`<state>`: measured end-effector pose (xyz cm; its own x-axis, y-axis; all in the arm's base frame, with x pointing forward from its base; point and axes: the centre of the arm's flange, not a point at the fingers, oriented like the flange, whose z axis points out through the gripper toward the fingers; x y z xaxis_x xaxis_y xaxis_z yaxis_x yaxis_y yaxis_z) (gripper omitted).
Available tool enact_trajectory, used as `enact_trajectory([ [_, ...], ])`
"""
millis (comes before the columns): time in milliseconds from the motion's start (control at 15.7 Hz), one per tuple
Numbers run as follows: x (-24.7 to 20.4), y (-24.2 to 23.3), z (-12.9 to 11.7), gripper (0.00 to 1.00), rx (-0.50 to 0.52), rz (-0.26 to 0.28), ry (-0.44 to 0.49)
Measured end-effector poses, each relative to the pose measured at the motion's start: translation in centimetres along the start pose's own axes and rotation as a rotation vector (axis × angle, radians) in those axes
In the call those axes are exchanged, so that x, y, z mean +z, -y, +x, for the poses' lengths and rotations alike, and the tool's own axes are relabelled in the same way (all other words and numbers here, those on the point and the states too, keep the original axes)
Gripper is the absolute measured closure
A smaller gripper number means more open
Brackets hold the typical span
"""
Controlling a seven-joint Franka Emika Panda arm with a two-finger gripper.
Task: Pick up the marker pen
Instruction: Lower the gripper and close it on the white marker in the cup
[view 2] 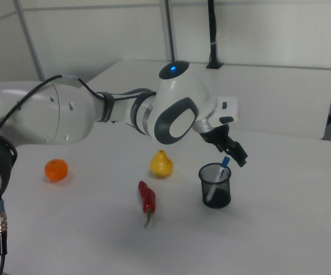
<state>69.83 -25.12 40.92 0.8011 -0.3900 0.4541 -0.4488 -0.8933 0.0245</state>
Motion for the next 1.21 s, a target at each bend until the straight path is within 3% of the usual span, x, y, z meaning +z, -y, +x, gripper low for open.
enact_trajectory([
  [255,0.4,1.3,-0.2,0.09,-0.012,0.015,0.005],
  [382,0.4,1.4,-0.2,0.26,-0.014,0.018,0.005],
  [637,0.4,1.4,-0.2,0.72,-0.015,0.017,0.006],
  [1083,0.4,1.4,-0.2,0.77,-0.058,0.016,0.006],
  [1147,0.4,1.3,-0.2,0.84,-0.060,0.016,0.006],
  [1211,0.4,1.2,-0.2,0.84,-0.062,0.015,0.006],
])
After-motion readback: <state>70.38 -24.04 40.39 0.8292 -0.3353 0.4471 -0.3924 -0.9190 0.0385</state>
